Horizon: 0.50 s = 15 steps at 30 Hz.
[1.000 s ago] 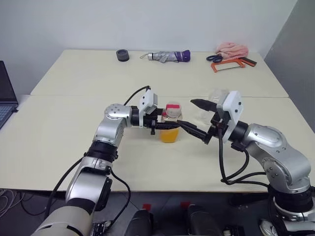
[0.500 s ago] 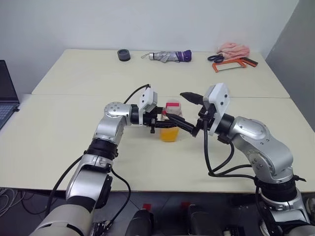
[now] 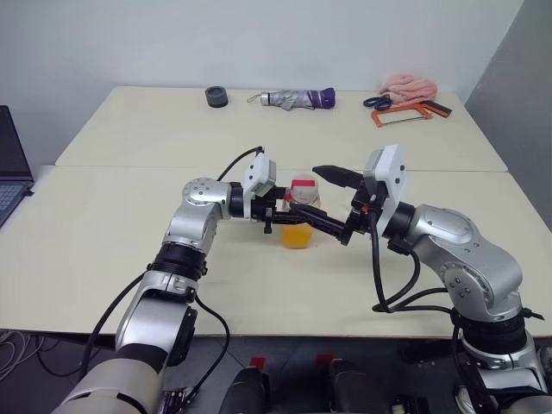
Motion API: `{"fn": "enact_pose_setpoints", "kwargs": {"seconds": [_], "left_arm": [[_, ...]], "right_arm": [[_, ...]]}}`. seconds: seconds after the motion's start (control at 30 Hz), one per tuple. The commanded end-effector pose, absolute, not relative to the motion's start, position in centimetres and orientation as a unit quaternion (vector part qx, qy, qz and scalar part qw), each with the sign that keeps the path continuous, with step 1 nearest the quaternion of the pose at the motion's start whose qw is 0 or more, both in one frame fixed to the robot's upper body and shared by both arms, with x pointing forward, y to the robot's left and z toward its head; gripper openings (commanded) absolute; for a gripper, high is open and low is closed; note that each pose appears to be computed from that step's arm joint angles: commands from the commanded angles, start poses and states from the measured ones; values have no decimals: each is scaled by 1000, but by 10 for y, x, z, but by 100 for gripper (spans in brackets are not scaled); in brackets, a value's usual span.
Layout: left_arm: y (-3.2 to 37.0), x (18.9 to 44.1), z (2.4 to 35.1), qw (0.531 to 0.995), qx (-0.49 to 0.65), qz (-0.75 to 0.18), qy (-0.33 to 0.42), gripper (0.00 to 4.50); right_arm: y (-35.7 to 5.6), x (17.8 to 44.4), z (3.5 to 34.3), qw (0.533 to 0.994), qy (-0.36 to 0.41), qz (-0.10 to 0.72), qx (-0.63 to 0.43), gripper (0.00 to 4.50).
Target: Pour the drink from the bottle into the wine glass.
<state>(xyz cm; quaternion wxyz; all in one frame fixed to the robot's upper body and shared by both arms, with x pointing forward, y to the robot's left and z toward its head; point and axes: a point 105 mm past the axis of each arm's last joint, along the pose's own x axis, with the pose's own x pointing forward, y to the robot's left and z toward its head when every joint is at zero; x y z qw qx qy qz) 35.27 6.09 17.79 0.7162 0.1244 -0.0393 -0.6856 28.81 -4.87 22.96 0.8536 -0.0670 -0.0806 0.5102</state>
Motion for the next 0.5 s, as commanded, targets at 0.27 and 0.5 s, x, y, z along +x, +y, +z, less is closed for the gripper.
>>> {"fn": "enact_pose_setpoints", "kwargs": {"seconds": [0.27, 0.5], "left_arm": [[54, 347, 192, 704, 132, -694, -73, 176], [54, 347, 191, 703, 136, -695, -72, 176]], "right_arm": [[-51, 297, 236, 859, -82, 501, -59, 429], [-46, 305, 237, 858, -85, 504, -48, 429]]}}
